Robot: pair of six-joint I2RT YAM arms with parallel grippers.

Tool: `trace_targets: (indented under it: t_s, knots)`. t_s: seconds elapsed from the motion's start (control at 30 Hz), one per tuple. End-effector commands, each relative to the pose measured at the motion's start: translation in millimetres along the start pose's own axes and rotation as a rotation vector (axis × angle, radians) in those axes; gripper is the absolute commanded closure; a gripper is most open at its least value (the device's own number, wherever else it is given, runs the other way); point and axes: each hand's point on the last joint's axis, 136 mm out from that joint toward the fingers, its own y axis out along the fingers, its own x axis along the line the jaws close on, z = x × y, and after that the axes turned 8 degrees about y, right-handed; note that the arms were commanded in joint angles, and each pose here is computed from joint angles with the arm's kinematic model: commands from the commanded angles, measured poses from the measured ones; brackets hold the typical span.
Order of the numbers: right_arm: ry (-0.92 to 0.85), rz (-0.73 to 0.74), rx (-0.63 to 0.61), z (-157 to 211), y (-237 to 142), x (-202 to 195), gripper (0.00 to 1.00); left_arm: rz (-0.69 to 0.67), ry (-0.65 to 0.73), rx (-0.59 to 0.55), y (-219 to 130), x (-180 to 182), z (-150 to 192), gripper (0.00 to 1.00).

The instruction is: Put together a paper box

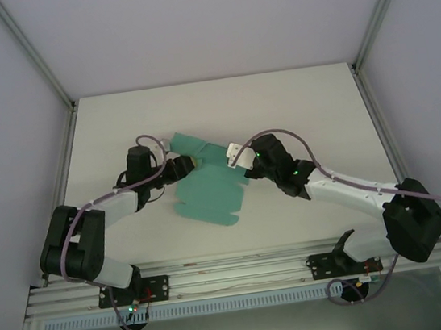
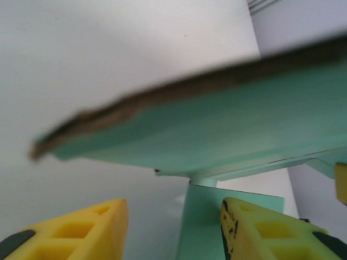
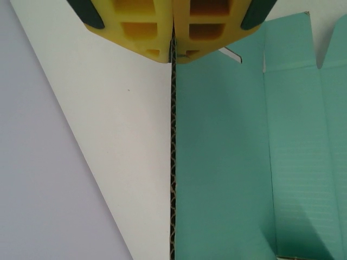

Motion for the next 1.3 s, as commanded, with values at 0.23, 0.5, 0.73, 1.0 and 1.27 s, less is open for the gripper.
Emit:
trace_targets:
  t_s: [0.23, 0.5, 0.73, 1.0, 1.27]
  knots:
    - [0.049, -0.014, -0.093, -21, -9, -2, 1.00, 0.103, 0.043, 0.008, 6, -24, 5, 0.74]
    - [0.050, 0.000, -0.096, -21, -13, -5, 1.00, 0.000, 0.058, 0.013, 5, -13, 5, 0.97]
    - [0.016, 0.014, -0.075, -18, -13, -7, 1.00, -0.057, 0.102, 0.023, 1, -15, 6, 0.89]
    - [-0.140, 0.109, 0.030, -1, -6, -21, 1.00, -0.302, 0.114, 0.006, -28, 13, 5, 0.17]
    - [-0.311, 0.188, 0.112, 4, 12, -29, 1.00, -0.577, 0.117, -0.091, -79, 32, -16, 0.00]
